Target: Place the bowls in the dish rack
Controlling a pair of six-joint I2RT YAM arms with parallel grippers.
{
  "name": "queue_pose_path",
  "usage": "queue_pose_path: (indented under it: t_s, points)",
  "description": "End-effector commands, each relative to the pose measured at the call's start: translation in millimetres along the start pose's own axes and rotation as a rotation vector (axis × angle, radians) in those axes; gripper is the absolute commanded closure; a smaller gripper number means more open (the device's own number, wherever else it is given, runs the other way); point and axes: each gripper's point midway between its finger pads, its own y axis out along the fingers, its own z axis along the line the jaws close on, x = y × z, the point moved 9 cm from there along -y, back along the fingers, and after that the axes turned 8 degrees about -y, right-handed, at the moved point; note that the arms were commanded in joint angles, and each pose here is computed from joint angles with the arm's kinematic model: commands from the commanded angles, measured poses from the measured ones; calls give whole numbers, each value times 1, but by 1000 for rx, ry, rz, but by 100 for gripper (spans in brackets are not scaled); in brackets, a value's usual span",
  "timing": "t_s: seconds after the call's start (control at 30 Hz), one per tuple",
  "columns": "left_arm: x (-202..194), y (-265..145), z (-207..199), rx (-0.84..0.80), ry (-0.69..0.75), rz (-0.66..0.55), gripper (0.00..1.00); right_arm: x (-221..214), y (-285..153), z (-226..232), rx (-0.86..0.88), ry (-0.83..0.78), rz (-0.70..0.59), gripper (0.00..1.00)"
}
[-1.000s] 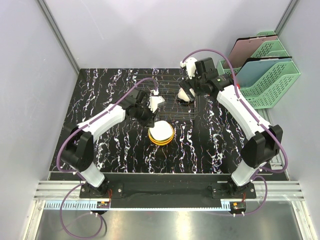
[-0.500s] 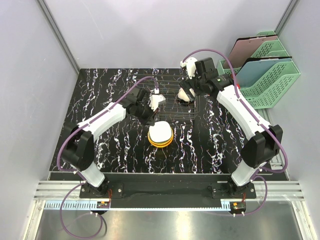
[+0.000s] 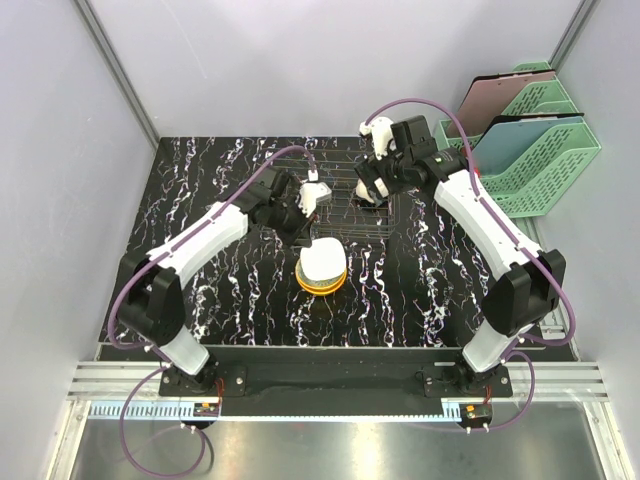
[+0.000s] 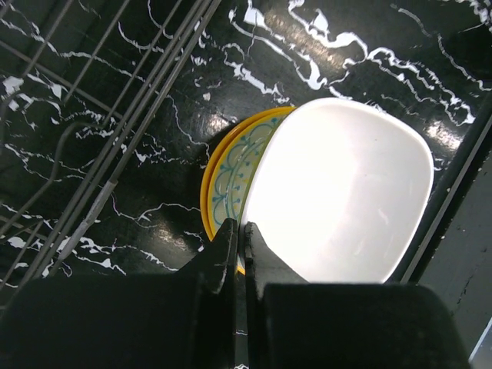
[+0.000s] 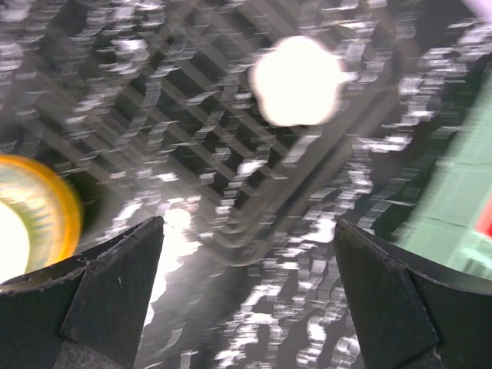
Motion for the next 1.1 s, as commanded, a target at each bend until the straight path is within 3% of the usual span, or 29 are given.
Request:
queue_pose_path:
  t_s: [0.0,0.17,0.57,1.07]
  points:
    - [33,-34,-14,-21,83,-158,100,5,-3,20,251,119,-44,0]
    - [46,-51,-11,17,104,-222,100,8,-4,43,531,207,-57,0]
    - [72,-76,-14,70,144,-349,100,9,-1,65,968,331,-78,0]
    - [80,-81,-17,68,154,-395,100,3,22,66,1212,448,-84,0]
